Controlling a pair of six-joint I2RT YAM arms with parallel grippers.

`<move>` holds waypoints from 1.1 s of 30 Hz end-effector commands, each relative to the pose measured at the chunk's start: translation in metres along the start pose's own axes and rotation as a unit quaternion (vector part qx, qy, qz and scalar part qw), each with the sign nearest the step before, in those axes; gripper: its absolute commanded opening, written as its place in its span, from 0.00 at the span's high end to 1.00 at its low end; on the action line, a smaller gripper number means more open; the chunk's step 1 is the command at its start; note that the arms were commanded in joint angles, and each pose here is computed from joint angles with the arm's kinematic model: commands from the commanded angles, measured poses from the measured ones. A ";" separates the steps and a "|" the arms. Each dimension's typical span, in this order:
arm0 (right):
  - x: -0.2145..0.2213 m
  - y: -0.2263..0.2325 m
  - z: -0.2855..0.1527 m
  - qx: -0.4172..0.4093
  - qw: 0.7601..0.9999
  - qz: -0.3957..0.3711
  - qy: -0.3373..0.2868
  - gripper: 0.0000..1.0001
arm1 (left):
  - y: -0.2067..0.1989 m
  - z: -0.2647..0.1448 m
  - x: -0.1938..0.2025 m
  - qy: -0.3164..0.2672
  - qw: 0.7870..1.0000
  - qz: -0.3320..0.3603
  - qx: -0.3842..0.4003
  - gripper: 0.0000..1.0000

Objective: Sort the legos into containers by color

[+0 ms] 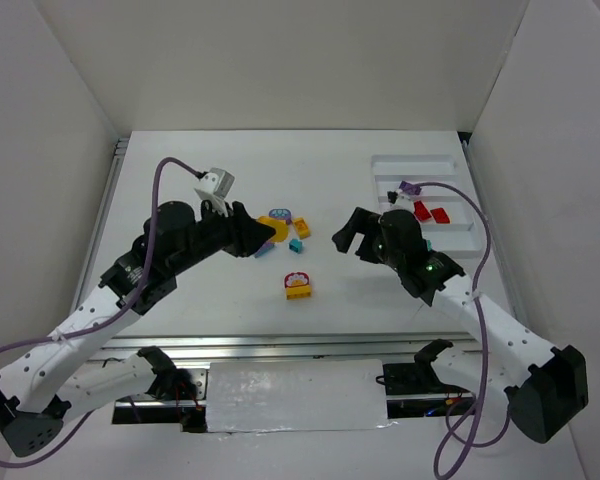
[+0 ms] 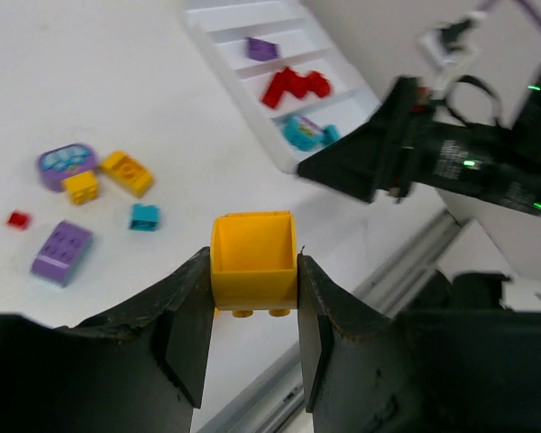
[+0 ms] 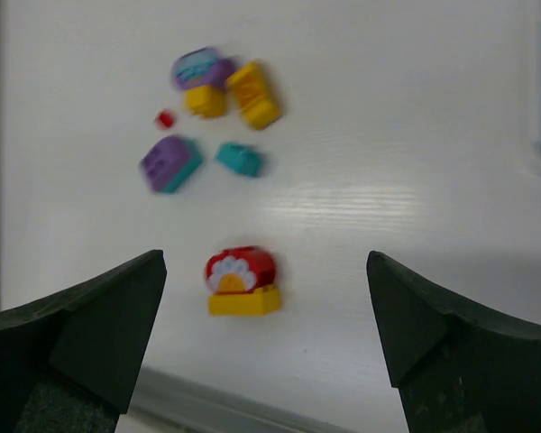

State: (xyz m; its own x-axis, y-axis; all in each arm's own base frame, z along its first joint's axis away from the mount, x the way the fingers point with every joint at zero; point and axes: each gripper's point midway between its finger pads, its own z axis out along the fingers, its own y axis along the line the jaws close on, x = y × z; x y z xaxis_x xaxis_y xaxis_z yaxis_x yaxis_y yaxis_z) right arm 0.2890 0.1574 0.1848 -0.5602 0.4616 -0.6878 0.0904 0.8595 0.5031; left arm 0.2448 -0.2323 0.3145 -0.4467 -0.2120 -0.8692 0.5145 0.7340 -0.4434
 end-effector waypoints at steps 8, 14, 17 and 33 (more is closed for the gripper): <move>0.067 0.111 -0.158 -0.584 0.786 -0.200 0.036 0.00 | -0.107 -0.034 0.020 0.067 0.937 0.061 0.337 1.00; 0.051 0.123 -0.170 -0.602 0.778 -0.178 0.009 0.00 | -0.119 -0.036 0.028 0.083 0.917 0.047 0.388 1.00; 0.040 0.134 -0.176 -0.611 0.774 -0.167 -0.012 0.02 | -0.121 -0.032 0.035 0.096 0.912 0.038 0.398 1.00; 0.032 0.149 -0.142 -0.548 0.824 -0.144 -0.003 1.00 | -0.092 0.003 0.015 0.064 0.966 0.028 0.248 0.01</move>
State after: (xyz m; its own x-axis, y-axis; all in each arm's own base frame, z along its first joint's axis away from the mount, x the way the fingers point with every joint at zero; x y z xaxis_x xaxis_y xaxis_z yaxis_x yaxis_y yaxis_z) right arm 0.1407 0.2717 0.3068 -0.4588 0.2299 -0.8583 -0.8709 0.0750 0.4857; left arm 0.1610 -0.3123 0.3236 -0.5250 0.0099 -0.8510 0.8418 0.1533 -0.5176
